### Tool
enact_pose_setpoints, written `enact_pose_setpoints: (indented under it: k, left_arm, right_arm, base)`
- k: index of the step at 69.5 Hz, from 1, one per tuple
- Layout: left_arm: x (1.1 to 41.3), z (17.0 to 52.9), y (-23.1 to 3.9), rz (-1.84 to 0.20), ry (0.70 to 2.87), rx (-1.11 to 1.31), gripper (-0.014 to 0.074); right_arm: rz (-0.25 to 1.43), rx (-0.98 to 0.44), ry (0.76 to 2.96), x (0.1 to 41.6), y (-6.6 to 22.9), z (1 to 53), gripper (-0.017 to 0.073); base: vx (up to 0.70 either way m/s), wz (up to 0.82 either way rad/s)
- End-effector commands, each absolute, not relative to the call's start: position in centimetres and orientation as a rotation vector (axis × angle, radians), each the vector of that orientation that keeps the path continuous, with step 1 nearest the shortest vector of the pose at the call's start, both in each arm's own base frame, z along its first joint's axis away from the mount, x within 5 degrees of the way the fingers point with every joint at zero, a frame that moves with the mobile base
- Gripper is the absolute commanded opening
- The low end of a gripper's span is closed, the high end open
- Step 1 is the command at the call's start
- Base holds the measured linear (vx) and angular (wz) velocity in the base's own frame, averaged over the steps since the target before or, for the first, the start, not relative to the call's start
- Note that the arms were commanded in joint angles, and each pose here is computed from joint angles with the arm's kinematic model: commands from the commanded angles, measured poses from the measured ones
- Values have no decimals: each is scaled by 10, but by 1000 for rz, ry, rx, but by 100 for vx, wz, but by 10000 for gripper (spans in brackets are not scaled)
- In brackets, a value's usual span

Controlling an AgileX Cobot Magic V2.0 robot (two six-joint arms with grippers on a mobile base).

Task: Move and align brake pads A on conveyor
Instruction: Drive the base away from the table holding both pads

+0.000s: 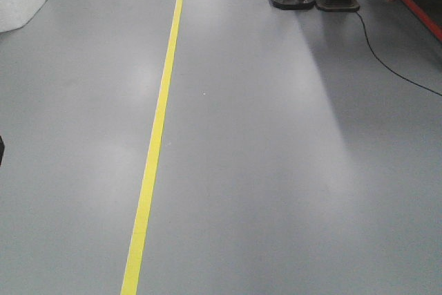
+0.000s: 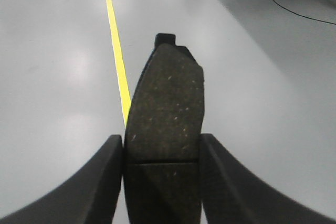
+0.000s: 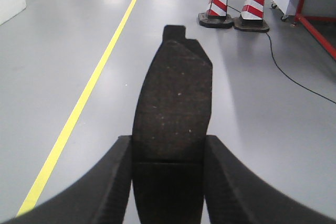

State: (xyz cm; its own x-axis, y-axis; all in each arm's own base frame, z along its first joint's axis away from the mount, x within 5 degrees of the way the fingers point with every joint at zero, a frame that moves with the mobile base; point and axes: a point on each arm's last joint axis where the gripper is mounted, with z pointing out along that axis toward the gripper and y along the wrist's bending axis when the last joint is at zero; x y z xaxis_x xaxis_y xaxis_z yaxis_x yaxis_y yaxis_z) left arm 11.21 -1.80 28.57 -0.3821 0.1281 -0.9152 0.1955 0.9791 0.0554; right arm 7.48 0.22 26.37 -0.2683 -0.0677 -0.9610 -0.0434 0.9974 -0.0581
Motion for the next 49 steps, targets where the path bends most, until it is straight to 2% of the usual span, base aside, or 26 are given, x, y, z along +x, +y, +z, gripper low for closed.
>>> enact_pose_setpoints:
  k: [1,49]
  left_arm:
    - [116,302,-18,-83,1858,201,73]
    - [116,302,-18,-83,1858,201,73]
  right_arm:
    - [-38,-77,1722,77,2,282,59]
    - [-38,-77,1722,77,2,282,59]
  base:
    - [48,-3]
    - [49,0]
